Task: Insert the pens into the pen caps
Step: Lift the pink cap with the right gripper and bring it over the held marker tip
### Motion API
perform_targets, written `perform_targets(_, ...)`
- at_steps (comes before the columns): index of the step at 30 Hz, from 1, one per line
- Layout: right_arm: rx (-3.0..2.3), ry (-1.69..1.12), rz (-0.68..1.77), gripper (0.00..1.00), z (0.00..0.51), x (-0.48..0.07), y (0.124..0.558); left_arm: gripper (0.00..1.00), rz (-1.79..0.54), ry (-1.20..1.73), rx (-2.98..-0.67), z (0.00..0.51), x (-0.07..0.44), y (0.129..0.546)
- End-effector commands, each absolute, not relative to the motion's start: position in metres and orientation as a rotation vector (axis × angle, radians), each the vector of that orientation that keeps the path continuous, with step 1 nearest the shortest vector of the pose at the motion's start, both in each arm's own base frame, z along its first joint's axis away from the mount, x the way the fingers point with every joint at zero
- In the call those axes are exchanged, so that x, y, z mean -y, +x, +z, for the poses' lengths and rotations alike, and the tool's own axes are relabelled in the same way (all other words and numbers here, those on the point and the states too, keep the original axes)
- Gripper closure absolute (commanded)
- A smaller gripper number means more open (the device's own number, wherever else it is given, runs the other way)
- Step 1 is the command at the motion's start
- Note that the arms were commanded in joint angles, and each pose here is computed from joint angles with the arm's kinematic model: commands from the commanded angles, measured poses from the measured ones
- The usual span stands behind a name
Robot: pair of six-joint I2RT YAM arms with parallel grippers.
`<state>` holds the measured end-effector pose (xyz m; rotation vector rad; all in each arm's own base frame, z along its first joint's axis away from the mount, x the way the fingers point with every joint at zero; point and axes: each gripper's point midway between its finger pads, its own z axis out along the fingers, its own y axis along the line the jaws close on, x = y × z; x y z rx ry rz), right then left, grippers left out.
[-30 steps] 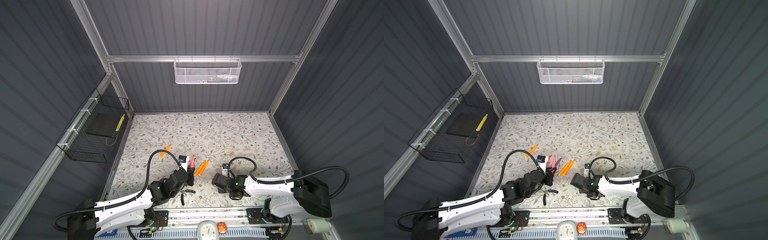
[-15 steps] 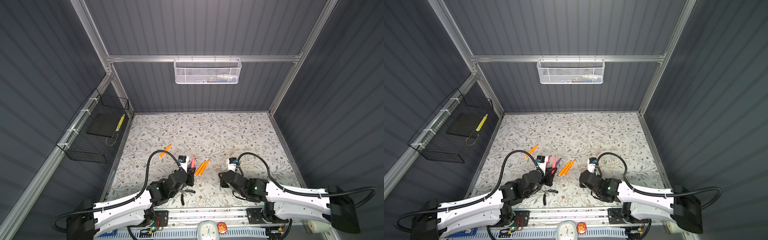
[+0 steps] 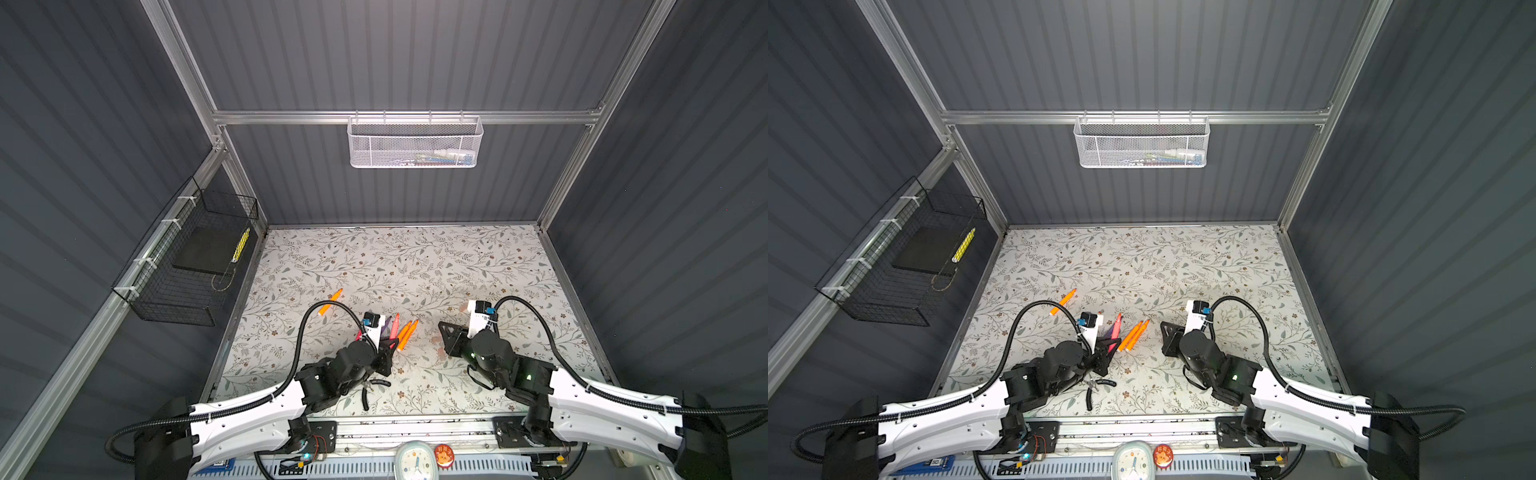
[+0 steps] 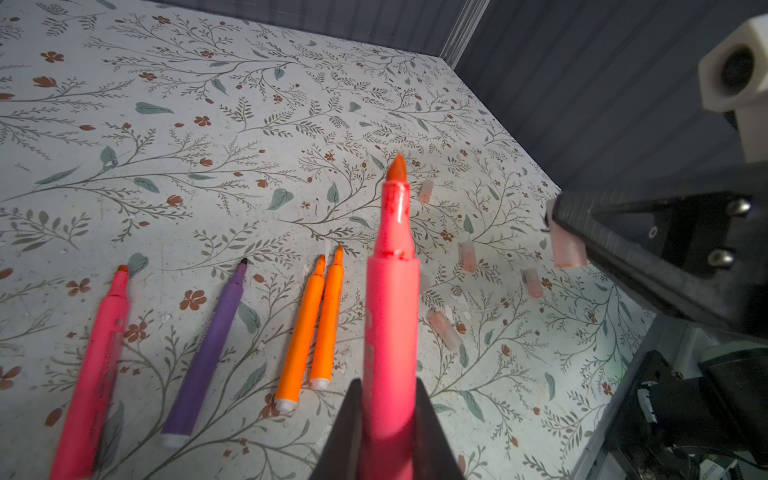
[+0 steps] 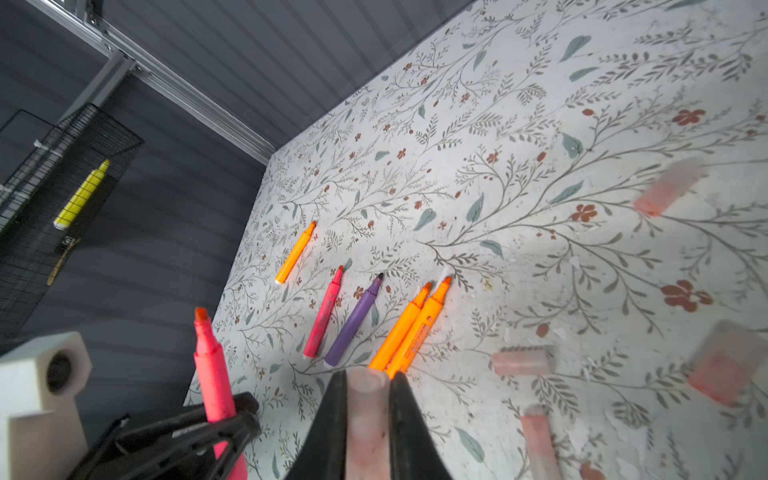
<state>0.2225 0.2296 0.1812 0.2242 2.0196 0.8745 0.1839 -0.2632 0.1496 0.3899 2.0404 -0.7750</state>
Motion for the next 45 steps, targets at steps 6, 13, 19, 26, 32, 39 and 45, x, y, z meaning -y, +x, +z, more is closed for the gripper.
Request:
perform_targets(6, -1.925, 0.223, 0.971, 0.95, 0.217, -0.248, 0.236, 1.0, -0.81, 0.438, -2.012, 0.153, 0.274, 0.184)
perform_targets(13, -1.926, 0.225, 1.004, 0.98, 0.212, -0.26, 0.24, 1.0, -0.856, 0.452, -2.002, 0.153, 0.281, 0.181)
perform_targets(19, -1.889, 0.226, 1.095, 1.0, 0.215, -0.269, 0.238, 1.0, -0.889, 0.472, -1.994, 0.154, 0.286, 0.178)
perform_targets(26, -1.867, 0.241, 1.118, 1.0, 0.216, -0.276, 0.243, 1.0, -0.907, 0.472, -1.991, 0.155, 0.289, 0.177)
perform_targets(32, -1.829, 0.248, 1.121, 0.99, 0.225, -0.28, 0.249, 1.0, -0.953, 0.479, -1.992, 0.152, 0.296, 0.174)
perform_targets(39, -1.848, 0.25, 1.095, 0.99, 0.221, -0.288, 0.256, 1.0, -0.976, 0.489, -1.994, 0.152, 0.301, 0.173)
perform_targets(45, -1.847, 0.248, 1.089, 0.99, 0.222, -0.291, 0.258, 1.0, -0.972, 0.488, -1.998, 0.15, 0.301, 0.173)
